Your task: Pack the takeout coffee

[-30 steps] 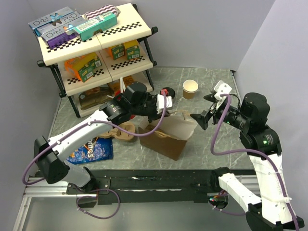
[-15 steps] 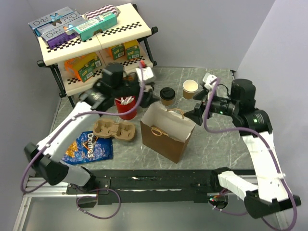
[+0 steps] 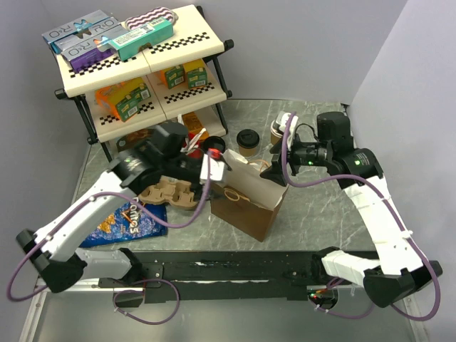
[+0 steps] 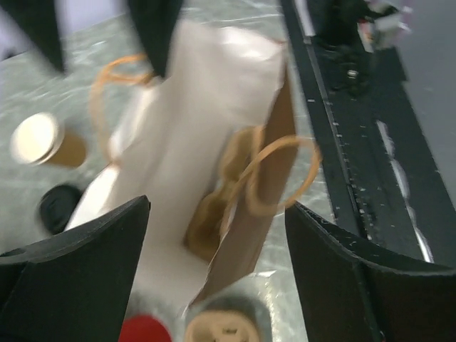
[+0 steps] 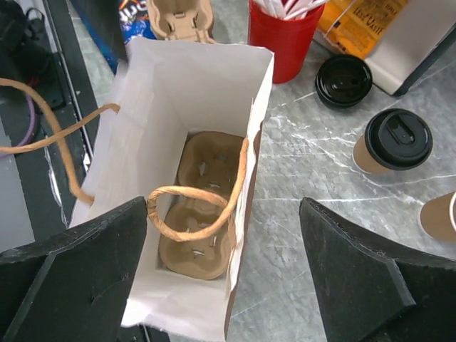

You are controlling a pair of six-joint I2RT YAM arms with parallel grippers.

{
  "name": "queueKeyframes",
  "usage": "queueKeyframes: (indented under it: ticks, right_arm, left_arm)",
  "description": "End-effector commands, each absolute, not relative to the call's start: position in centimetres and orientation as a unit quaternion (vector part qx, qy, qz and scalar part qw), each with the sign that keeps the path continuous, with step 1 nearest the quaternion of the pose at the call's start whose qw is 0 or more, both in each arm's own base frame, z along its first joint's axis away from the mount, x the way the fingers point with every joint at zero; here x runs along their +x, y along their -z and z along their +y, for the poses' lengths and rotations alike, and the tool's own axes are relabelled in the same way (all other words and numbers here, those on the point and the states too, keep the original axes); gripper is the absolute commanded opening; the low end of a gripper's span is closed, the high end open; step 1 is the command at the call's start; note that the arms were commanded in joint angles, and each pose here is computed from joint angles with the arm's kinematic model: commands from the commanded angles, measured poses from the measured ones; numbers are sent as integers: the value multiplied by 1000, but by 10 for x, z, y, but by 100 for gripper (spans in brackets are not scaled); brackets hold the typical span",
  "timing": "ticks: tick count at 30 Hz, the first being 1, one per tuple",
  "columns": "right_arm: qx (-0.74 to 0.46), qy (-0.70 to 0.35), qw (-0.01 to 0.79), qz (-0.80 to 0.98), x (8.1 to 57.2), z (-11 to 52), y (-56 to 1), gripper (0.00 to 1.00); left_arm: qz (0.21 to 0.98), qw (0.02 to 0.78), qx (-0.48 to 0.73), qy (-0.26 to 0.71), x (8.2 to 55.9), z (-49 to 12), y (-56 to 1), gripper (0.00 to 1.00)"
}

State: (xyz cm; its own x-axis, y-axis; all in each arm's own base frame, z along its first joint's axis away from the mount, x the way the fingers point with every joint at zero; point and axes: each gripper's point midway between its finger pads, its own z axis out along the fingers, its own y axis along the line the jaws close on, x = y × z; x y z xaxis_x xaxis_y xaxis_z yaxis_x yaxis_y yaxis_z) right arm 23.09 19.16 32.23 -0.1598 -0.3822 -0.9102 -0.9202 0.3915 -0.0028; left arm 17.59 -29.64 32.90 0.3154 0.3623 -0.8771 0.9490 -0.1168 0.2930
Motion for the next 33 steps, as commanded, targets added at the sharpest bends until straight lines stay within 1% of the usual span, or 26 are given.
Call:
queueKeyframes:
  ticks: [1, 3, 6, 7, 9, 10, 11, 12, 14, 15, 18, 25, 30, 33]
  right_arm:
    - [-478, -277, 476, 684, 244, 200, -336, 90]
    - [-481, -272, 473, 686, 246, 202, -332, 86]
    - [-483, -274, 469, 687, 247, 205, -327, 70]
    - [-482, -276, 471, 685, 246, 206, -328, 60]
    - [-479, -282, 474, 682, 244, 207, -333, 49]
    - [-481, -285, 480, 676, 242, 207, -338, 38]
    - [-482, -283, 485, 672, 242, 207, -344, 33]
    - [-482, -283, 488, 670, 242, 207, -347, 24]
    - [-484, -278, 498, 664, 242, 207, -356, 15]
    - [-486, -278, 499, 662, 242, 207, -359, 9]
    - [-486, -270, 519, 649, 245, 207, -378, 6]
    - [-491, -242, 571, 613, 254, 206, -431, 4]
    - [-492, -228, 589, 600, 261, 206, -448, 3]
    - [-494, -224, 593, 595, 265, 207, -453, 3]
  left_arm:
    - [440, 427, 713, 341, 163, -319, -315, 80]
    - [434, 420, 718, 346, 165, -326, -311, 77]
    - [429, 417, 724, 344, 170, -333, -311, 58]
    - [431, 417, 722, 344, 171, -334, -312, 44]
    - [434, 415, 720, 347, 172, -336, -315, 34]
    - [436, 413, 720, 348, 171, -335, -317, 30]
    - [438, 415, 716, 351, 170, -335, -323, 25]
    - [439, 415, 714, 353, 169, -334, -325, 15]
    - [437, 425, 709, 353, 167, -333, -337, 5]
    - [439, 432, 707, 348, 169, -331, -339, 1]
    - [437, 457, 697, 339, 171, -330, -360, 1]
    - [439, 486, 686, 316, 183, -331, -393, 1]
    - [431, 508, 681, 303, 190, -333, -412, 1]
    - [433, 509, 682, 298, 193, -333, -413, 1]
